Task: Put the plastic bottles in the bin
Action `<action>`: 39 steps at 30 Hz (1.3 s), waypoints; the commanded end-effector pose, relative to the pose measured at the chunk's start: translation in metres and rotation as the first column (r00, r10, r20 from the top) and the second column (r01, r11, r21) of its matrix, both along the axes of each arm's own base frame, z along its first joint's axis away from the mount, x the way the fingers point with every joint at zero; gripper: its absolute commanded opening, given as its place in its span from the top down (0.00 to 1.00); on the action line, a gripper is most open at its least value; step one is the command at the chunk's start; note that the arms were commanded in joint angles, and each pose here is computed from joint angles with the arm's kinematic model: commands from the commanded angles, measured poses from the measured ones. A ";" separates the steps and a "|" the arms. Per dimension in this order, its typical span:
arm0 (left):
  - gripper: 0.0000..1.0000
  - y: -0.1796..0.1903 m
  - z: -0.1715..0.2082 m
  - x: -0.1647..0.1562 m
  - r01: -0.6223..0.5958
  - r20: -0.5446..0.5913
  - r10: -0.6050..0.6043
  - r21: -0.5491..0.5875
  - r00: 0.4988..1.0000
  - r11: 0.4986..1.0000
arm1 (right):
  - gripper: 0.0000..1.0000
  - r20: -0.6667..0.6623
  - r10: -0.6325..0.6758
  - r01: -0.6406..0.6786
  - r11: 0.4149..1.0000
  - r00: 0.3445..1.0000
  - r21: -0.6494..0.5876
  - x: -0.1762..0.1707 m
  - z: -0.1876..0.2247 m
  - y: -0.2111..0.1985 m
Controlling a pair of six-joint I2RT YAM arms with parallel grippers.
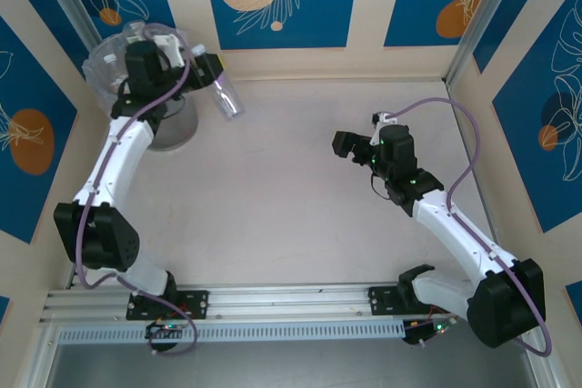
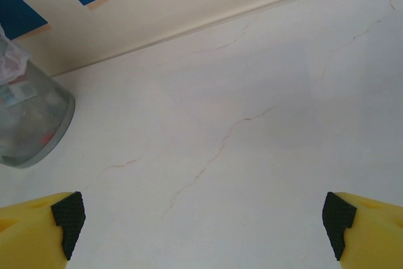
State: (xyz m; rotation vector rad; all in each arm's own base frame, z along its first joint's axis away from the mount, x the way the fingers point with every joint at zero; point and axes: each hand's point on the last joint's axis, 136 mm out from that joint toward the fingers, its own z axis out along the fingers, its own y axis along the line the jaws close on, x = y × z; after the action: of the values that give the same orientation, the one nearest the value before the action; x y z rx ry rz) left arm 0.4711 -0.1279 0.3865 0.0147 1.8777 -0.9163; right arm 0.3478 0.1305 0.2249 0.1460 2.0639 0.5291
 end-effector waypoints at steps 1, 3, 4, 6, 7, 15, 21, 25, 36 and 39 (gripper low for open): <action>0.44 0.031 0.023 0.015 -0.070 0.019 0.070 0.011 0.997 0.997 | 0.01 -0.003 -0.038 0.038 0.999 0.999 0.009 0.001 -0.001 -0.008; 0.44 0.044 0.036 0.023 -0.105 0.031 0.105 0.014 0.994 0.994 | 0.00 -0.017 -0.036 0.036 0.999 0.999 0.005 0.001 -0.003 -0.007; 0.44 0.052 0.043 0.028 -0.123 0.046 0.122 0.024 0.992 0.992 | 0.01 -0.018 -0.030 0.030 1.000 0.999 0.005 0.002 -0.003 -0.006; 0.44 0.067 0.055 0.037 -0.170 0.069 0.166 0.055 0.984 0.984 | 0.00 -0.025 -0.024 0.024 1.000 0.999 0.002 0.002 -0.004 -0.005; 0.44 0.075 0.060 0.042 -0.196 0.075 0.191 0.072 0.979 0.978 | 0.00 -0.025 -0.021 0.021 1.000 0.999 0.002 0.002 -0.004 -0.004; 0.44 0.130 0.076 0.067 -0.371 0.111 0.357 0.137 0.927 0.919 | 0.00 -0.039 -0.018 0.018 1.000 0.999 -0.008 0.000 -0.007 -0.005; 0.43 0.181 0.074 0.080 -0.551 0.186 0.519 0.241 0.834 0.799 | 0.01 -0.055 -0.018 0.017 1.000 0.998 -0.008 -0.002 -0.011 -0.005; 0.43 0.199 0.063 0.094 -0.603 0.203 0.567 0.272 0.798 0.750 | 0.00 -0.059 -0.019 0.019 1.000 0.998 -0.001 -0.002 -0.013 -0.005; 0.39 0.200 -0.012 0.117 -0.520 -0.019 0.545 0.273 0.838 0.809 | 0.00 -0.071 -0.020 0.020 1.000 0.997 -0.002 -0.003 -0.015 -0.005; 0.22 0.211 -0.025 0.113 -0.550 -0.074 0.591 0.286 0.804 0.784 | 0.00 -0.070 -0.018 0.018 1.000 0.997 -0.002 -0.003 -0.015 -0.005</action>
State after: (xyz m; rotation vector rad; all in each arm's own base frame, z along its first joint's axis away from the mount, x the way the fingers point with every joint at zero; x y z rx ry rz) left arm 0.5913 0.0677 0.3593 -0.3905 1.9599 -0.2576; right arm 0.3440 0.1270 0.2100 0.1667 2.1249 0.5132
